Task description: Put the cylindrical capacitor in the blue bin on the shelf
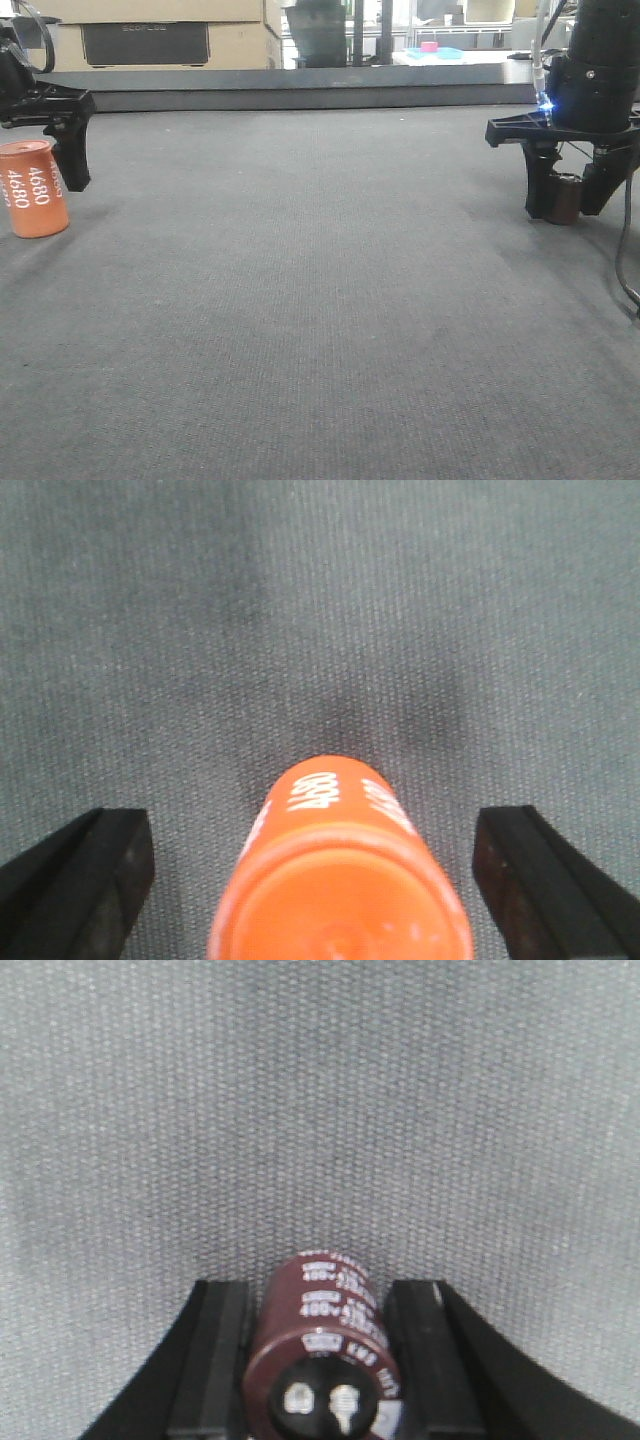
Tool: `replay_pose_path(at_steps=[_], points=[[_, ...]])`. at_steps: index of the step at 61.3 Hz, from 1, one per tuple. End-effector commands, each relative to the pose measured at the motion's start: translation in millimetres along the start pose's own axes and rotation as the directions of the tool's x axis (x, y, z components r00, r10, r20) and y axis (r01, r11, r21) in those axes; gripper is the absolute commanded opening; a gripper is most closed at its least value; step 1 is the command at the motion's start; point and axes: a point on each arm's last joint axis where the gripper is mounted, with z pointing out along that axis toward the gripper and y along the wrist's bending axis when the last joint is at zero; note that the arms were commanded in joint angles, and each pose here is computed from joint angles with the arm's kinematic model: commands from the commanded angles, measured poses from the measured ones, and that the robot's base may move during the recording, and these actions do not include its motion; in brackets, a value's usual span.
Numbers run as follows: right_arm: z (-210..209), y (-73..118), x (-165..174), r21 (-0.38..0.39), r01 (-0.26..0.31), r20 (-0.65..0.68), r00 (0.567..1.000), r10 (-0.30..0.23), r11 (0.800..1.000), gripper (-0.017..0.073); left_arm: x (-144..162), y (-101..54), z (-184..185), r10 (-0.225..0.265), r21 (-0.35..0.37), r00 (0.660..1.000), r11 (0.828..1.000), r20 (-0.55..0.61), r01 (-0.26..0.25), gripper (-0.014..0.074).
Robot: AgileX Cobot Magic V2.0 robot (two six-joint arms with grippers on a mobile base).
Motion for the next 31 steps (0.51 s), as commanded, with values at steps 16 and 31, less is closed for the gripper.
replay_pose_path(at_steps=[16, 31], points=[[-4, 0.0, -2, 0.001, 0.003, 0.020, 1.000, -0.003, 1.000, -0.0167, -2, -0.9, -3, -0.012, 0.003, 1.000, 1.000, 0.009, 0.012, 0.0261], [-15, 2.2, -7, -0.014, -0.001, 0.050, 0.999, 0.002, 1.000, -0.0167, -1, -1.1, -5, -0.014, 0.006, 1.000, 1.000, -0.004, 0.014, -0.0111]])
